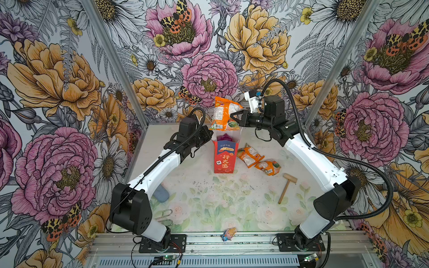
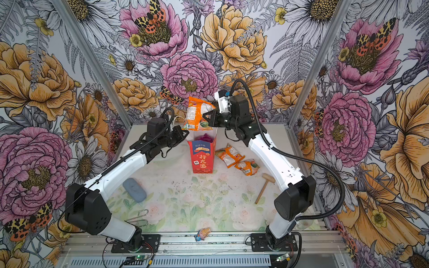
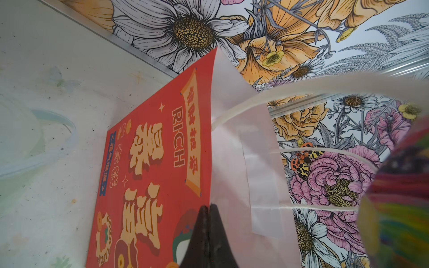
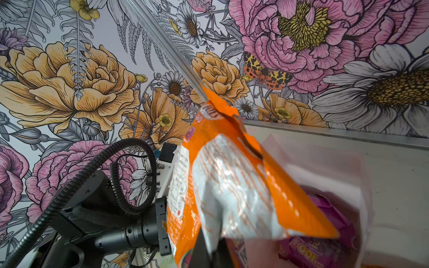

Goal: Place the snacks into the paper bag
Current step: 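Move the held orange packet over the red bag's opening with the right gripper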

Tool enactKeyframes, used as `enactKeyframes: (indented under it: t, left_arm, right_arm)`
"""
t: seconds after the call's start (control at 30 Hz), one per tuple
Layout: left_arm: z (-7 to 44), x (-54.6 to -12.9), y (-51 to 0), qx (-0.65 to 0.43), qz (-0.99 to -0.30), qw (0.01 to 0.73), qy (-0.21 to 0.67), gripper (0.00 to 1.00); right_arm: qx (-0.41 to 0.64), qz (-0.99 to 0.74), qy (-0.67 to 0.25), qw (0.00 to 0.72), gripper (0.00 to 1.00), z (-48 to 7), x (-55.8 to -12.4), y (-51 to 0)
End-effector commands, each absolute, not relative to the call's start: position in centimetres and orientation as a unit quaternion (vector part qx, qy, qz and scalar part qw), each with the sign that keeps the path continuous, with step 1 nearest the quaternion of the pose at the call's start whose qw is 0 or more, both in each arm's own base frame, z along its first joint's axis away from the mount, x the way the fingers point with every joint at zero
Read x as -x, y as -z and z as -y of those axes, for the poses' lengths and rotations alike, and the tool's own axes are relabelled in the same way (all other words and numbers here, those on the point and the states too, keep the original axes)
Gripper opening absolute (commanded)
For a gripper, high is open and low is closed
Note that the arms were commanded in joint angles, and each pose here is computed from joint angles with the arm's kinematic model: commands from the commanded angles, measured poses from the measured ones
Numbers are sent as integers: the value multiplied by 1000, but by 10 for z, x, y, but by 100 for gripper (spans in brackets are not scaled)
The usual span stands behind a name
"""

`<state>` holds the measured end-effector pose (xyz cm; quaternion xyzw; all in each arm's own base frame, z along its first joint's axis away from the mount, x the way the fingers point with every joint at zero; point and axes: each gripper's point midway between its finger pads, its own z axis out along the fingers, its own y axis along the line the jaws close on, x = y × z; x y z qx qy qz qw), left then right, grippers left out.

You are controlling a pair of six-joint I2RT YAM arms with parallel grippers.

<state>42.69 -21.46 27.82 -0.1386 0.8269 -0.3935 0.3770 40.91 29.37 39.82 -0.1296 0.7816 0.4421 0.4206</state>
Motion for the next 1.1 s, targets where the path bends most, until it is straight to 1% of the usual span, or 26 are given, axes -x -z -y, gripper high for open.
enactKeyframes:
  t: [0.0, 0.37, 1.07]
  left_arm:
    - [210, -423, -294, 135, -813, 392, 408, 0]
    - [209, -422, -295, 136, -812, 394, 408, 0]
    - [207, -424, -294, 139, -813, 393, 406, 0]
  right_arm:
    - [143, -757, -441, 461, 0, -289, -404, -422]
    - [145, -778, -403, 460, 0, -284, -417, -388]
    - [165, -796, -356, 461, 0, -296, -435, -338]
